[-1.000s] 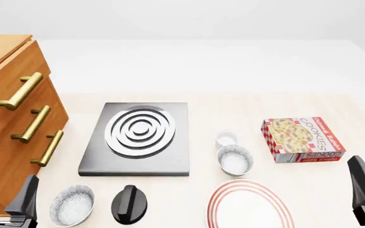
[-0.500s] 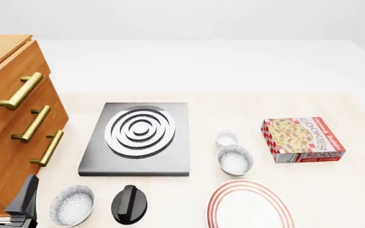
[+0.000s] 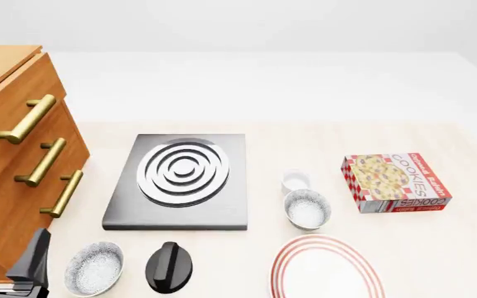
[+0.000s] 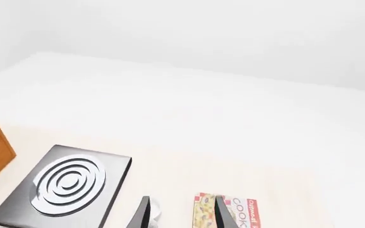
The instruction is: Pick the akita bowl between the plate and the ramekin and place it on the plate.
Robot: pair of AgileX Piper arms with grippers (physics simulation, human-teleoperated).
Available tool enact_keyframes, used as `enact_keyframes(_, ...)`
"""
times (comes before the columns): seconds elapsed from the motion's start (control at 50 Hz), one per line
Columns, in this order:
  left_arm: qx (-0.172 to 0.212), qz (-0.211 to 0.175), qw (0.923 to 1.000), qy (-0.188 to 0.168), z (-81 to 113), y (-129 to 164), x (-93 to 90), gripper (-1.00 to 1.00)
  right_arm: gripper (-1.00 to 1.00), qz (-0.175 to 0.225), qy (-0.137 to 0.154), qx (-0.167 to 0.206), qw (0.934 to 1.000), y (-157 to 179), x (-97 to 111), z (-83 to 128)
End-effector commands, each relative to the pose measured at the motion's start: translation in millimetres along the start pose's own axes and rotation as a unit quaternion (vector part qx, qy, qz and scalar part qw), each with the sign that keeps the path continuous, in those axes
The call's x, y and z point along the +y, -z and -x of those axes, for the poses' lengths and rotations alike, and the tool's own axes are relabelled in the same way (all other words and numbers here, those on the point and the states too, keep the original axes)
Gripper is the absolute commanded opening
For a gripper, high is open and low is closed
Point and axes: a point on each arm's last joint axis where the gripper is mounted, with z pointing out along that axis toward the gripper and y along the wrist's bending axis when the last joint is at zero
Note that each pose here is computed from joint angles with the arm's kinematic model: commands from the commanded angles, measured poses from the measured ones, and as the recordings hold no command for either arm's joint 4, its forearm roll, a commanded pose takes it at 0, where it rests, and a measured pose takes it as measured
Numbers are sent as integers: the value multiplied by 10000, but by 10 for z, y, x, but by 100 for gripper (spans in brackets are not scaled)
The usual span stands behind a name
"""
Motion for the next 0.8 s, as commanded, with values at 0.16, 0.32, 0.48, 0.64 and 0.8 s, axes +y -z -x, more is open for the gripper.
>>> enact_keyframes(0.16, 0, 0, 10000, 0, 0, 0, 0, 100, 100, 79, -244, 977, 9949, -454, 1, 265)
enact_keyframes(0.32, 0, 0, 10000, 0, 0, 0, 0, 100, 100, 7, -280, 1336, 9906, -607, -26, 282)
enact_keyframes(0.48, 0, 0, 10000, 0, 0, 0, 0, 100, 100, 40, -313, 1602, 9866, -756, -14, 265)
enact_keyframes(0.64, 0, 0, 10000, 0, 0, 0, 0, 100, 100, -30, -405, 1986, 9792, -997, -35, 130)
enact_keyframes(0.8, 0, 0, 10000, 0, 0, 0, 0, 100, 100, -43, -460, 2188, 9747, -1161, -33, 32)
